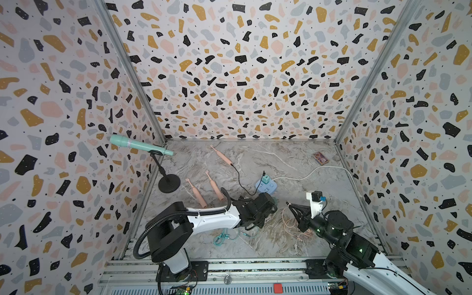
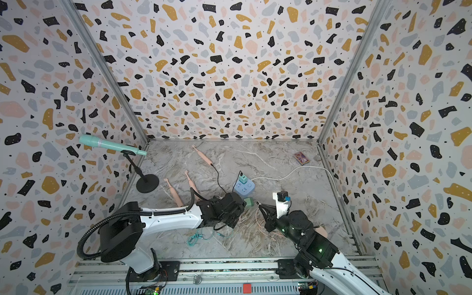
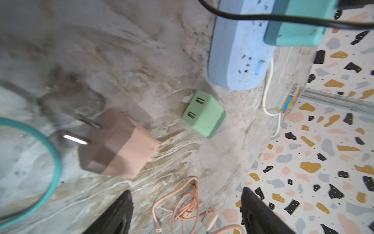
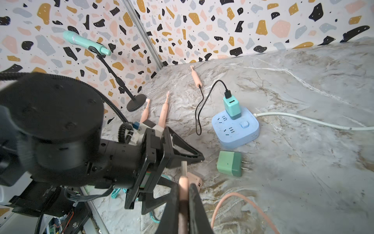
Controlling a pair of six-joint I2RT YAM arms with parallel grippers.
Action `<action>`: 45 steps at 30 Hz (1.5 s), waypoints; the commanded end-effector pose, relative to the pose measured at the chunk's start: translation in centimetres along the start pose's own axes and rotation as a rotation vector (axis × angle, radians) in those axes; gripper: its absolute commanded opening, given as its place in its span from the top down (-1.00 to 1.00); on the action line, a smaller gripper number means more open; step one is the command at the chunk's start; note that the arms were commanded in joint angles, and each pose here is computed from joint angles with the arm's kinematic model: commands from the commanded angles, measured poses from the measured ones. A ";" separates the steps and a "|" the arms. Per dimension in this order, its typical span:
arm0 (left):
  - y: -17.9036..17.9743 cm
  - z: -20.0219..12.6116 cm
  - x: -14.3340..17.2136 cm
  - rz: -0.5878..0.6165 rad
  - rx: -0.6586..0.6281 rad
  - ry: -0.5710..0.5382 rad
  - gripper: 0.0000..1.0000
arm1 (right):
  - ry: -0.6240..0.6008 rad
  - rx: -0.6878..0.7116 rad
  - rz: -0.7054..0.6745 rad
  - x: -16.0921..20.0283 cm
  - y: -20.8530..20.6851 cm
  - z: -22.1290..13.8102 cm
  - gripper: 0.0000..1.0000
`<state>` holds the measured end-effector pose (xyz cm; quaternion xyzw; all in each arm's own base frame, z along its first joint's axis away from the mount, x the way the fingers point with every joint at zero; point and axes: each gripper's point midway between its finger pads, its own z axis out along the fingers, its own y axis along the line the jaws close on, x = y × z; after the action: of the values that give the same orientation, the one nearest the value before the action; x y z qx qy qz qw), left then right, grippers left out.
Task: Charge the electric toothbrush
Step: Pick up the plug from the center of the board.
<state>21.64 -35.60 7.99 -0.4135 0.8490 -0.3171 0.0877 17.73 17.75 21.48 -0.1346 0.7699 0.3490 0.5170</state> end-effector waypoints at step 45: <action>4.9 3.7 -5.0 0.457 -0.441 -0.025 -0.54 | -0.088 -0.072 -0.001 -2.2 1.4 -1.8 1.00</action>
<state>24.26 -34.20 3.03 -0.2623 0.9457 -0.1707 0.0881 16.59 17.56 23.41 -0.1428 0.7407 0.3810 0.5346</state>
